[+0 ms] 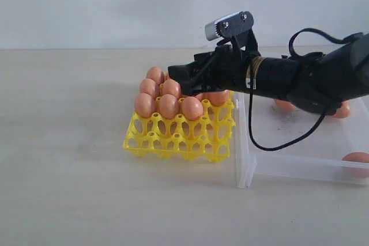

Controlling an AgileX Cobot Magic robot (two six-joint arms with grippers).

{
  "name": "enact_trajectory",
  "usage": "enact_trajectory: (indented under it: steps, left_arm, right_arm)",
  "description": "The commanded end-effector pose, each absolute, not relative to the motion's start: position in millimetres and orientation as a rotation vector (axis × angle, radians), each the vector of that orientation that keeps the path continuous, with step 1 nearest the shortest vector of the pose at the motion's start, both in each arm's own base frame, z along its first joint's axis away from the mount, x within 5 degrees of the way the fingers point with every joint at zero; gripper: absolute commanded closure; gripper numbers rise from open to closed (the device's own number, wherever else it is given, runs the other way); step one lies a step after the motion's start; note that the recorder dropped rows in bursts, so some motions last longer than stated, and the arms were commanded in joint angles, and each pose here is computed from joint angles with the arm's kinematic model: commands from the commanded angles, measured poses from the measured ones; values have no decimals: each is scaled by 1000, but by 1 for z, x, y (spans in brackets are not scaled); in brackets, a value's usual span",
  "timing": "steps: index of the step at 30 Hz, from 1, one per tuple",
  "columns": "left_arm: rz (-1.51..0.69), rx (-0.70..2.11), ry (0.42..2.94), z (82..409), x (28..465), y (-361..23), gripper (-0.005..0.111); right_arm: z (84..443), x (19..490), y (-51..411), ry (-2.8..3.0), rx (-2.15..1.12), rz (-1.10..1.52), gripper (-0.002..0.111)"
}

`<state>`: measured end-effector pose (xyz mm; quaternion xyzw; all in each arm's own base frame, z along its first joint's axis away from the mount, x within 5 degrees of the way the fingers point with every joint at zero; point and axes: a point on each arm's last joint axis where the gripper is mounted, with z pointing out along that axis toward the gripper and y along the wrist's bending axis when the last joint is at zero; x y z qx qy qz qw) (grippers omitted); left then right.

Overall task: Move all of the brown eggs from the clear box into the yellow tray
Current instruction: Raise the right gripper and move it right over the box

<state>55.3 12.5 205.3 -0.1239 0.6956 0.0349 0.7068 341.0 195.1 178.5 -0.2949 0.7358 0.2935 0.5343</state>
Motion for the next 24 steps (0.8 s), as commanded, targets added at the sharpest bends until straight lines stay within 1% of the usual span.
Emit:
enact_trajectory:
  steps: [1,5,12,13,15,16,20,23,24]
  left_arm:
    - [65,-288,1533,206,55,12,103]
    - [65,-288,1533,206,55,12,103]
    - [65,-288,1533,206,55,12,103]
    - [65,-288,1533,206,55,12,103]
    - [65,-288,1533,206,55,12,103]
    - [65,-288,1533,206,55,12,103]
    - [65,-288,1533,206,55,12,103]
    - [65,-288,1533,206,55,12,103]
    - [65,-288,1533,206,55,12,103]
  right_arm:
    - [200,336,188,1797,-677,653,45]
    - [217,330,183,1865,-584,704,45]
    - [255,317,189,1618,-694,770,46]
    - [261,312,190,1581,-726,793,50]
    - [272,300,193,1501,-848,829,62]
    - [275,294,194,1475,-914,846,69]
    - [285,271,193,1464,-1121,860,107]
    - [285,258,184,1586,-1264,772,108]
    - [286,257,180,1656,-1251,735,108]
